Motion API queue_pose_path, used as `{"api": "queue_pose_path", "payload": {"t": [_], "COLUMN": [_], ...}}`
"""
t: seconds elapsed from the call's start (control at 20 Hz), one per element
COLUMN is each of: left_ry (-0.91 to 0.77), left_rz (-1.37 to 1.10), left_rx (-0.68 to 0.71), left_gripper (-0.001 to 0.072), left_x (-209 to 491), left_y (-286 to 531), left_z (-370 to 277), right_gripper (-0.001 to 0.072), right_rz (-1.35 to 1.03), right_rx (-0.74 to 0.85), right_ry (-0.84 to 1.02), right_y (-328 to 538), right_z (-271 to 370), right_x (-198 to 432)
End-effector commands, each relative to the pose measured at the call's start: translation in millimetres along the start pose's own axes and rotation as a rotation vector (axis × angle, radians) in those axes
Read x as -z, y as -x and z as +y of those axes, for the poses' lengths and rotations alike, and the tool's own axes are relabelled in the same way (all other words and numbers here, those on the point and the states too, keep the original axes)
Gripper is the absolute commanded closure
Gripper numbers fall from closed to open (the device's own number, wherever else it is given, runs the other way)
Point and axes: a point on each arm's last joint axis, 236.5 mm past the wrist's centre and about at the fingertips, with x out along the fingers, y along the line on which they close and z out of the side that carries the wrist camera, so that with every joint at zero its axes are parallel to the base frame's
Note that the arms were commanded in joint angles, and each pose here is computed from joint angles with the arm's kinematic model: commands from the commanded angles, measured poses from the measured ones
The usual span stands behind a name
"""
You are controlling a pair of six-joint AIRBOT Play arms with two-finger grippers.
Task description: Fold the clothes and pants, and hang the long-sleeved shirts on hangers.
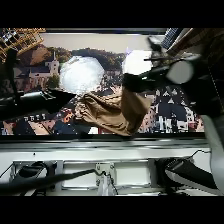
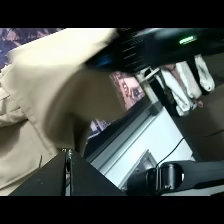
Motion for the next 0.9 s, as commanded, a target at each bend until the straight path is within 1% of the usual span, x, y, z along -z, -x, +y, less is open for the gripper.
{"api": "queue_pose_path", "payload": {"t": [0.0, 0.15, 0.3, 0.35, 0.4, 0.45, 0.5, 0.6, 0.7, 0.8, 0.85], "left_ry": [0.002, -0.004, -0.023, -0.022, -0.02, -0.017, -0.018, -0.009, -0.016, -0.024, -0.024], "left_rz": [-0.04, -0.075, -0.098, -0.097, -0.093, -0.089, -0.084, -0.062, -0.032, -0.006, 0.009], "left_rx": [0.001, 0.009, 0.013, 0.012, 0.013, 0.009, -0.001, -0.044, -0.1, -0.165, -0.202], "left_gripper": [0.0693, 0.0693, 0.0693, 0.0693, 0.0693, 0.0693, 0.0693, 0.0693, 0.0693, 0.0693, 0.0693], "left_x": [-2, -3, -3, -3, -2, -2, -1, 2, 8, 11, 13], "left_y": [16, 28, 36, 36, 35, 34, 33, 31, 29, 28, 26], "left_z": [-15, -30, -39, -39, -39, -37, -34, -21, -5, 14, 26], "right_gripper": [0.0686, 0.0685, 0.0685, 0.0668, 0.0576, 0.0399, 0.0307, 0.03, 0.0302, 0.0305, 0.0306], "right_rz": [-0.004, -0.031, -0.022, -0.016, -0.017, -0.023, -0.033, -0.029, 0.017, 0.079, 0.106], "right_rx": [-0.058, -0.123, -0.197, -0.212, -0.223, -0.237, -0.249, -0.266, -0.236, -0.148, -0.079], "right_ry": [0.093, 0.122, 0.093, 0.084, 0.08, 0.085, 0.095, 0.134, 0.194, 0.251, 0.292], "right_y": [-64, -110, -152, -164, -175, -183, -187, -184, -175, -158, -145], "right_z": [51, 86, 114, 120, 125, 130, 135, 141, 132, 105, 86], "right_x": [10, 15, 29, 35, 38, 41, 42, 46, 54, 61, 62]}}
